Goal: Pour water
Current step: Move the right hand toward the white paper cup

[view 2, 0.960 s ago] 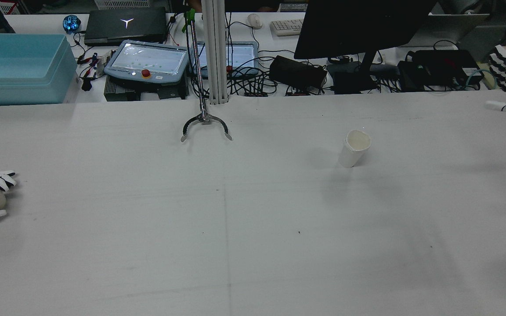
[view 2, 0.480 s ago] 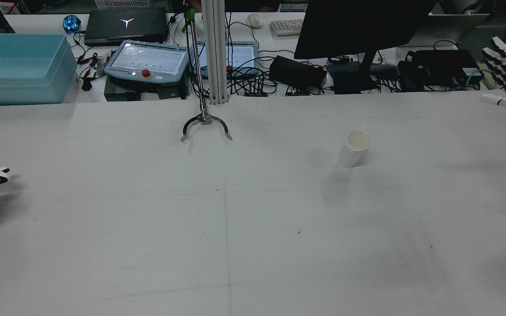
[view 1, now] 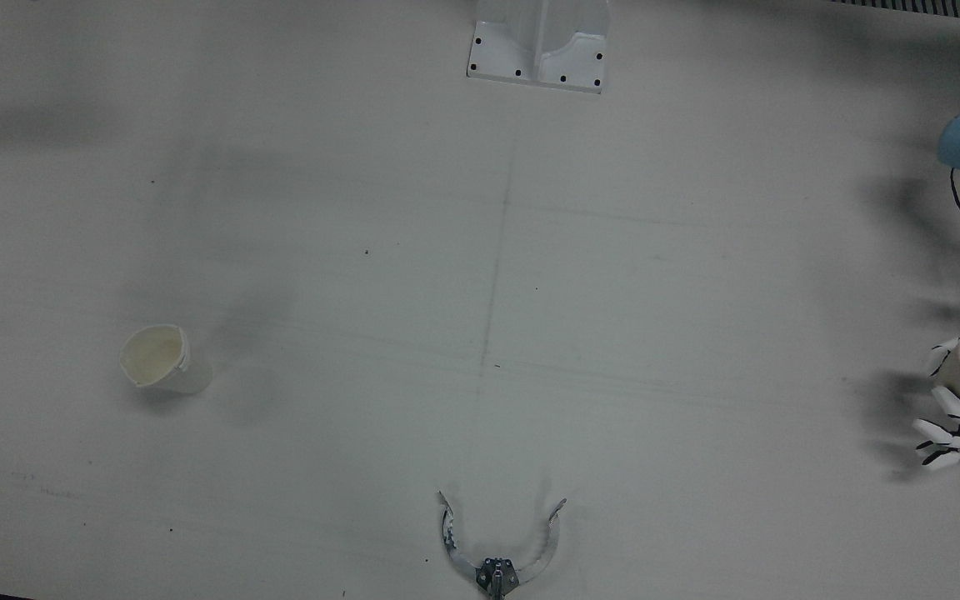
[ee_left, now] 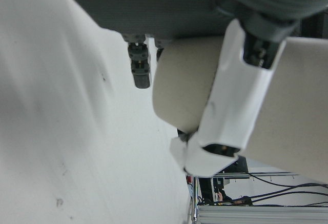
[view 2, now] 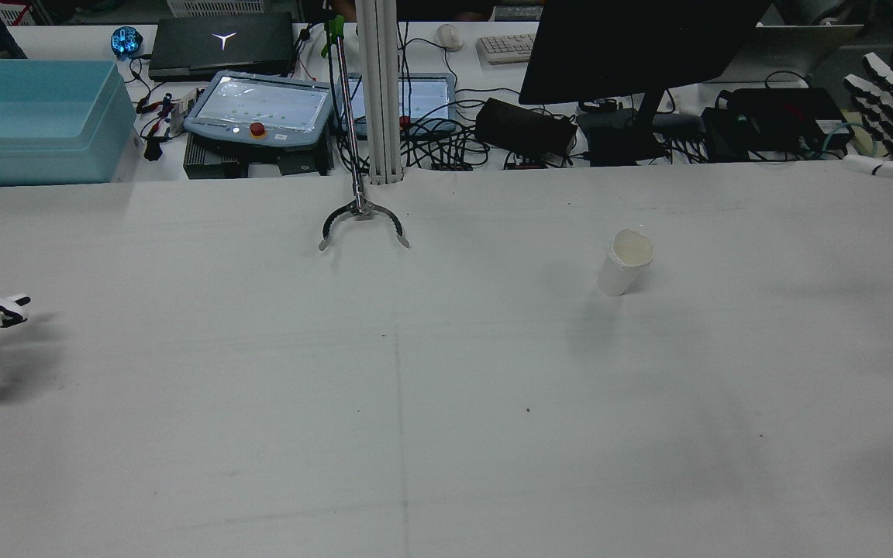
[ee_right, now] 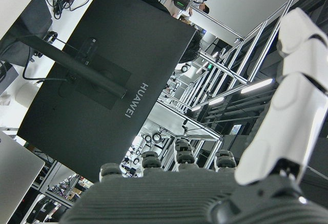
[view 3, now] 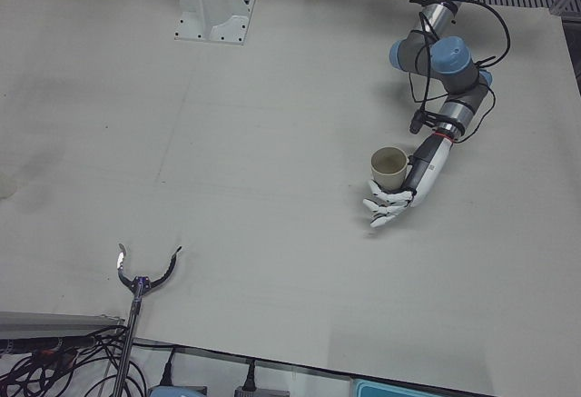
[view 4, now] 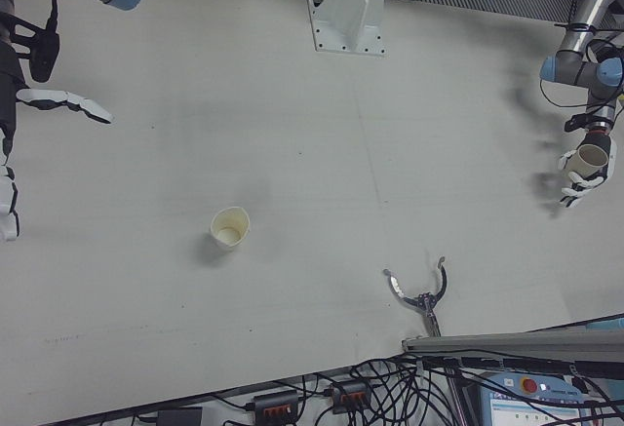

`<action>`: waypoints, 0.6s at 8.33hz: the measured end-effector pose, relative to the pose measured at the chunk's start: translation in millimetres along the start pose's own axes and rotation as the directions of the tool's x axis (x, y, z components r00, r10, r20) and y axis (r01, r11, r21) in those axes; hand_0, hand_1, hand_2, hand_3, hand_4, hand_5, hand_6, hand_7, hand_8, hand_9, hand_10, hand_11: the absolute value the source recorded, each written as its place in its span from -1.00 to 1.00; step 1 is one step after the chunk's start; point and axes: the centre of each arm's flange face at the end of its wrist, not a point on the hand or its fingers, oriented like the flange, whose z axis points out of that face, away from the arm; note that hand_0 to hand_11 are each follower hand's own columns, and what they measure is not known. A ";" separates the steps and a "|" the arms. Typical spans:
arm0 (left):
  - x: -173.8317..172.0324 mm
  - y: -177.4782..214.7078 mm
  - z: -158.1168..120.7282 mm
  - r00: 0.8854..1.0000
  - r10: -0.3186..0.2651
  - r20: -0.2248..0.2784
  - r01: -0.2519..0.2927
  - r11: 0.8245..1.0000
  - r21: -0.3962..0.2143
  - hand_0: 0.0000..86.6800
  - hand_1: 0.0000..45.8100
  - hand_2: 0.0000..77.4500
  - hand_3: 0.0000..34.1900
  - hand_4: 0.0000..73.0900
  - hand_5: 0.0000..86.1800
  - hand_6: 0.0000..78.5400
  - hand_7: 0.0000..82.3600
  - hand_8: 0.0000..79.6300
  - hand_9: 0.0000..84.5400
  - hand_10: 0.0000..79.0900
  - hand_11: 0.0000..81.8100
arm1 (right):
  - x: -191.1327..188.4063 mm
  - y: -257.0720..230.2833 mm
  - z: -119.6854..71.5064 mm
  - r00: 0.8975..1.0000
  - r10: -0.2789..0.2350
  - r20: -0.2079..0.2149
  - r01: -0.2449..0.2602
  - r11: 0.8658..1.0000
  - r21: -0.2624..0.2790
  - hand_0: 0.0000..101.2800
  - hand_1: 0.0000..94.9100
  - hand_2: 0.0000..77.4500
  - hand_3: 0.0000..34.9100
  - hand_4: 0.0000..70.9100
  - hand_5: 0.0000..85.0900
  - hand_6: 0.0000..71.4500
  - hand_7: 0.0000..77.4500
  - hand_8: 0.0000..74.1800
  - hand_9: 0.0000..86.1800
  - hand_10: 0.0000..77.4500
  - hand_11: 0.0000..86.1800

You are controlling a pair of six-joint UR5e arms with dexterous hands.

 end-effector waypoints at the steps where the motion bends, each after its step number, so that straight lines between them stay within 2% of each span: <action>1: 0.7 8.4 0.5 1.000 -0.022 0.005 0.022 1.000 -0.015 0.86 0.21 0.13 -1.00 0.58 -0.14 0.01 -0.07 -0.59 -0.63 -0.68 -0.48 | 0.3 0.5 0.5 1.000 0.000 -0.001 0.000 1.000 -0.001 -0.10 -0.70 -0.52 -0.10 -1.00 -0.90 -0.76 -0.77 -0.87 -0.91 -1.00 -0.99; 2: 1.8 19.0 2.6 0.999 -0.047 0.007 0.047 0.998 -0.035 0.86 0.21 0.13 -1.00 0.58 -0.14 0.22 0.03 -0.47 -0.43 -0.68 -0.48 | 2.7 1.7 1.7 1.000 0.000 -0.005 0.000 1.000 -0.002 -0.10 -0.70 -0.52 -0.10 -1.00 -0.90 -0.76 -0.77 -0.87 -0.91 -1.00 -0.99; 3: 2.1 28.3 6.3 0.998 -0.063 0.008 0.064 0.997 -0.054 0.86 0.21 0.13 -1.00 0.58 -0.13 0.04 -0.19 -0.56 -0.65 -0.67 -0.45 | 6.3 4.5 5.3 1.000 0.001 -0.011 -0.001 1.000 -0.007 -0.10 -0.70 -0.54 -0.09 -1.00 -0.90 -0.76 -0.77 -0.87 -0.91 -1.00 -0.99; 4: 1.8 34.4 9.7 0.997 -0.075 0.009 0.075 0.995 -0.067 0.86 0.21 0.13 -1.00 0.58 -0.13 -0.04 -0.51 -0.60 -0.75 -0.67 -0.45 | 12.4 8.8 9.1 1.000 0.003 -0.021 -0.003 1.000 -0.015 -0.10 -0.64 -0.49 -0.09 -1.00 -0.88 -0.73 -0.70 -0.87 -0.91 -1.00 -0.99; 5: 1.0 38.2 12.5 0.996 -0.087 0.010 0.087 0.993 -0.078 0.86 0.21 0.11 -1.00 0.58 -0.13 -0.08 -0.54 -0.60 -0.75 -0.67 -0.52 | 21.7 15.7 14.7 0.999 0.007 -0.032 -0.007 1.000 -0.026 -0.09 -0.68 -0.44 -0.10 -1.00 -0.87 -0.71 -0.70 -0.87 -0.89 -1.00 -0.99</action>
